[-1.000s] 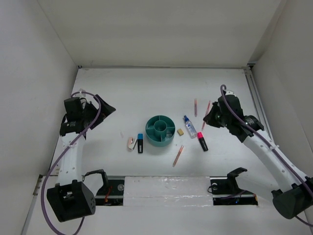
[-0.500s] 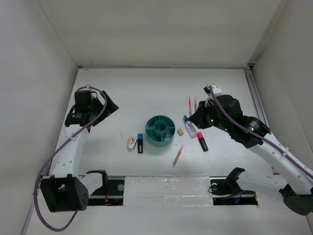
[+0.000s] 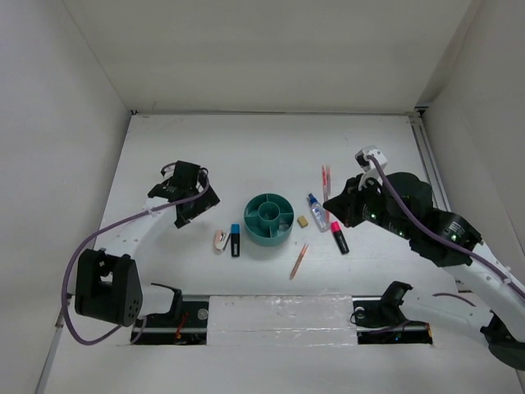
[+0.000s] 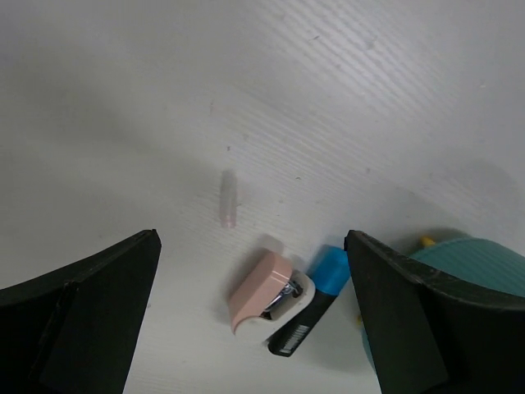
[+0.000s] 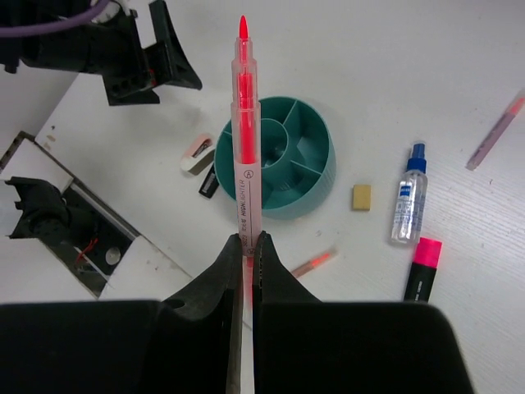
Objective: Sort the stationery into containers
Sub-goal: Close the pen cap on the pen.
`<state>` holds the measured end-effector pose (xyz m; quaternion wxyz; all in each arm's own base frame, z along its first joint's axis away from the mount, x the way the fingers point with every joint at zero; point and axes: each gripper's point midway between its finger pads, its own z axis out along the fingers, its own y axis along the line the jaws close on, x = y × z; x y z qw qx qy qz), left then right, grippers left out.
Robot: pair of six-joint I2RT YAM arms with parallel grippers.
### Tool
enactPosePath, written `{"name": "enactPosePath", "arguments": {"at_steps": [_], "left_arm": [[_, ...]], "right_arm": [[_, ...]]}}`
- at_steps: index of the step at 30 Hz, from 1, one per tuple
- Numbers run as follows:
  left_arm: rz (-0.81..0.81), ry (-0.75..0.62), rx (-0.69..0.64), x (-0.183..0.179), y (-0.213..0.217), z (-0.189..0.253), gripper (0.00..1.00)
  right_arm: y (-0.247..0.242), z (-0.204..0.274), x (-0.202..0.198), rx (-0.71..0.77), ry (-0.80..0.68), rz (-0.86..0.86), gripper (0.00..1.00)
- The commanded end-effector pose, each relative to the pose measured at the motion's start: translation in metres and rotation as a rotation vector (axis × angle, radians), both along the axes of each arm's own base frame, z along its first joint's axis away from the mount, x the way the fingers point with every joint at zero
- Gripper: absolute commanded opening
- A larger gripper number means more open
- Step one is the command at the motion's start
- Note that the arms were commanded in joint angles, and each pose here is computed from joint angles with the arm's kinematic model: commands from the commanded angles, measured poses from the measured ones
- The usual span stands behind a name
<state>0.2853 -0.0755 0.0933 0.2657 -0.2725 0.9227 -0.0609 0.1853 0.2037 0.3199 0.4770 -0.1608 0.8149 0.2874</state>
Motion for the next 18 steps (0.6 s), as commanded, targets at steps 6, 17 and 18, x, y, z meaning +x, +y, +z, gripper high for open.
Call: {"name": "enactPosePath", "arguments": {"at_steps": [6, 17, 18], "left_arm": [[0.092, 0.067, 0.047, -0.012, 0.014, -0.032, 0.82], [0.064, 0.185, 0.072, -0.016, 0.012, -0.061, 0.59], [0.064, 0.185, 0.072, -0.016, 0.012, -0.061, 0.57]], "right_arm": [[-0.006, -0.005, -0.006, -0.021, -0.03, 0.024, 0.0], [0.001, -0.011, -0.011, -0.005, -0.018, 0.057, 0.0], [0.0, -0.008, -0.013, 0.004, -0.022, 0.067, 0.0]]}}
